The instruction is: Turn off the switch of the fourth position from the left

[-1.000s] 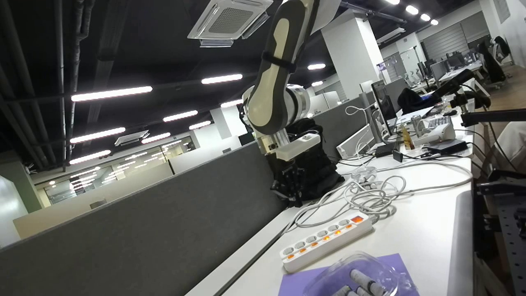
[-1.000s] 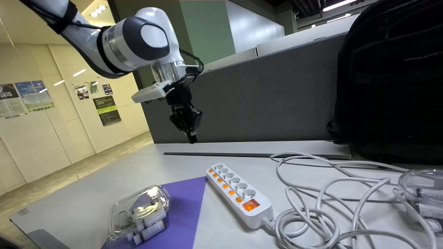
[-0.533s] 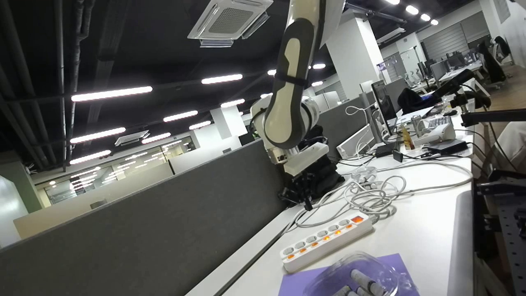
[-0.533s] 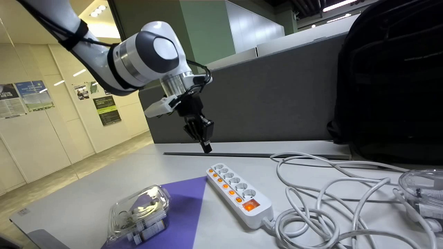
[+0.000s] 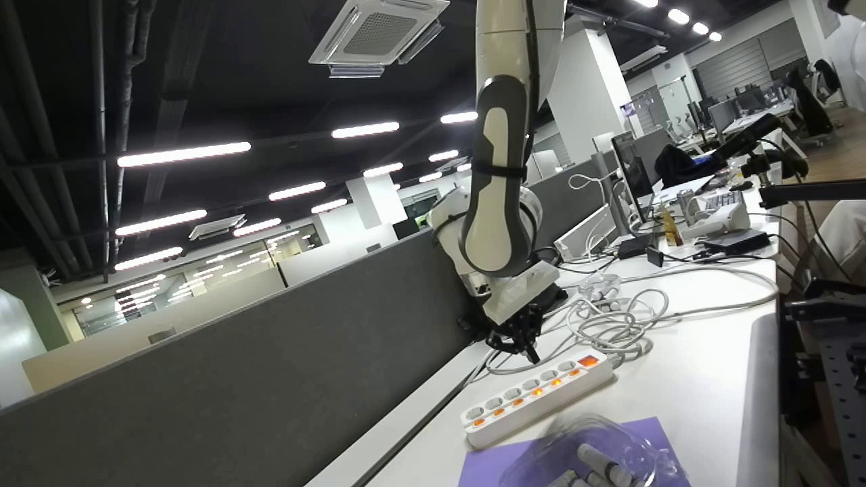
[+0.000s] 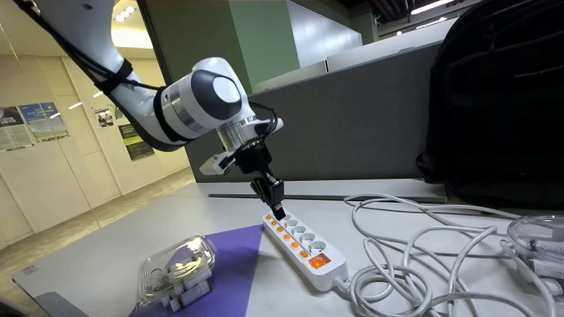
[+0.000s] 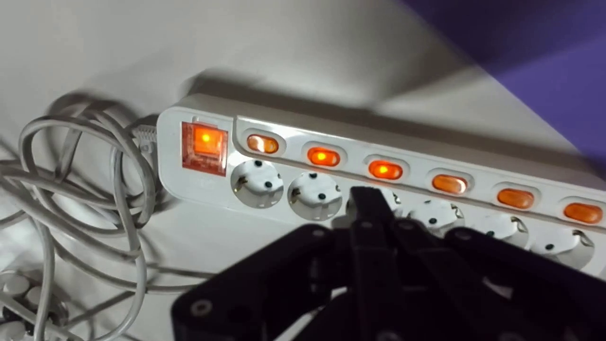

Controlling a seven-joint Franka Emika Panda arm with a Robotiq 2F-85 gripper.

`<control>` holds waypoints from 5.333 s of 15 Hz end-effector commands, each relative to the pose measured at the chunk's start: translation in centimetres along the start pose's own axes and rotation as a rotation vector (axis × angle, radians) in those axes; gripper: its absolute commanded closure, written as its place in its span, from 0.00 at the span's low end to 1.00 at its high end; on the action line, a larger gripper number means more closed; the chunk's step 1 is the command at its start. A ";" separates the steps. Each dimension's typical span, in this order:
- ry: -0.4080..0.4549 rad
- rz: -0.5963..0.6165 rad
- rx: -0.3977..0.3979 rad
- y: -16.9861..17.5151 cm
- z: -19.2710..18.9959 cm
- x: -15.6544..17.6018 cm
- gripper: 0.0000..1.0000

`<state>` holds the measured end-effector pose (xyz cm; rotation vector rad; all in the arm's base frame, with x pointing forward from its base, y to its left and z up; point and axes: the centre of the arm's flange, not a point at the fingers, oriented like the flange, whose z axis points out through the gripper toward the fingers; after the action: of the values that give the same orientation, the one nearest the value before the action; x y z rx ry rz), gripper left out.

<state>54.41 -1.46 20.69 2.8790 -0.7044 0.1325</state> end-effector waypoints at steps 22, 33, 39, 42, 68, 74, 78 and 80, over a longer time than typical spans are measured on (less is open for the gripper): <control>-0.082 0.236 0.050 -2.1 4.2 1.7 1.00; -0.128 0.337 0.058 -1.7 6.1 2.8 1.00; -0.193 0.378 0.052 -1.1 7.2 2.9 1.00; -0.249 0.421 0.049 -0.3 8.5 2.7 1.00; -0.340 0.529 0.263 4.6 7.0 2.8 1.00; -0.365 0.594 0.236 5.7 7.1 2.1 1.00; -0.372 0.615 0.241 6.7 7.2 1.3 1.00; -0.356 0.600 0.255 6.9 6.7 0.9 1.00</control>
<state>54.20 -9.07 14.67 2.8460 -1.6985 -0.2549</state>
